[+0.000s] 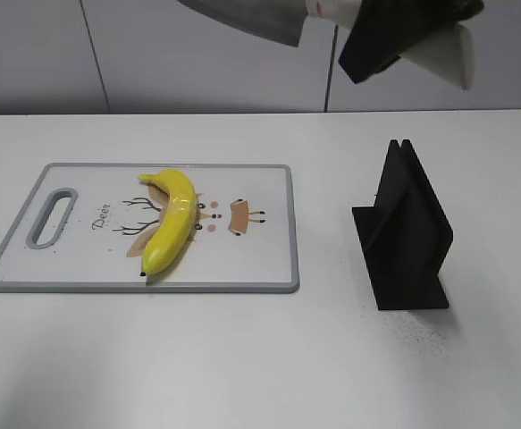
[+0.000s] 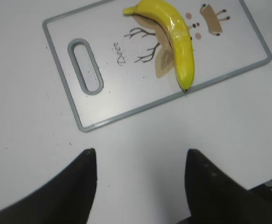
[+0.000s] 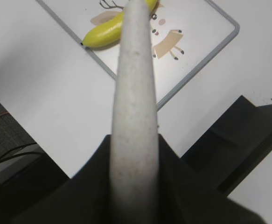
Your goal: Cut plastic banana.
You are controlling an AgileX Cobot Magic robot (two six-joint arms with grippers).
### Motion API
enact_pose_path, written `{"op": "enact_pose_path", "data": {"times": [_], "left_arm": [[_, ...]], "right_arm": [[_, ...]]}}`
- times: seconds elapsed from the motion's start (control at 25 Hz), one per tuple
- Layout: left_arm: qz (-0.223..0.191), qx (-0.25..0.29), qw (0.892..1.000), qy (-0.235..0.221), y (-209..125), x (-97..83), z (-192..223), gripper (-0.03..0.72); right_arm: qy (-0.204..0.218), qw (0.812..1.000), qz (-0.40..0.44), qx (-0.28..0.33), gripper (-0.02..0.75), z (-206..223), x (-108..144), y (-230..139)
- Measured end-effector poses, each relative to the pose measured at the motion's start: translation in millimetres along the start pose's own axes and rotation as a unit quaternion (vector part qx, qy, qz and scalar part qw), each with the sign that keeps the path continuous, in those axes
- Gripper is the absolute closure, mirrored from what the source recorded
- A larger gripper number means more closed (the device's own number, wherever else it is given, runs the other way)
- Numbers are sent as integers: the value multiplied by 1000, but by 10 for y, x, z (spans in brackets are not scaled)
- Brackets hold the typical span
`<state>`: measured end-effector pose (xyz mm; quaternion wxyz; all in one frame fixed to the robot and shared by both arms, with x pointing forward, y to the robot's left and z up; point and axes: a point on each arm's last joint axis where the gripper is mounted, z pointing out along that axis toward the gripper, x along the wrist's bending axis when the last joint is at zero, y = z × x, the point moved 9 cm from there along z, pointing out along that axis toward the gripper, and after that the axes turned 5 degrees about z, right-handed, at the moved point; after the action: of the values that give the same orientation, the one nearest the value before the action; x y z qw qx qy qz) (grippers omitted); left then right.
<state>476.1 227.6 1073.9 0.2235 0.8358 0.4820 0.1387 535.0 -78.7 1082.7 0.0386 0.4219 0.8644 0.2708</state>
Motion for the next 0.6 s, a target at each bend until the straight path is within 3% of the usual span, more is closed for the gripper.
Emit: {"op": "enact_pose_path", "data": {"times": [0.32, 0.6], "left_arm": [[-3, -15, 1000, 4, -666, -221, -129, 111], [0, -96, 995, 26, -1118, -368, -160, 111]], "right_arm": [[2, 999, 35, 30, 554, -48, 48, -461], [-7, 996, 86, 34, 554, -30, 40, -746]]}}
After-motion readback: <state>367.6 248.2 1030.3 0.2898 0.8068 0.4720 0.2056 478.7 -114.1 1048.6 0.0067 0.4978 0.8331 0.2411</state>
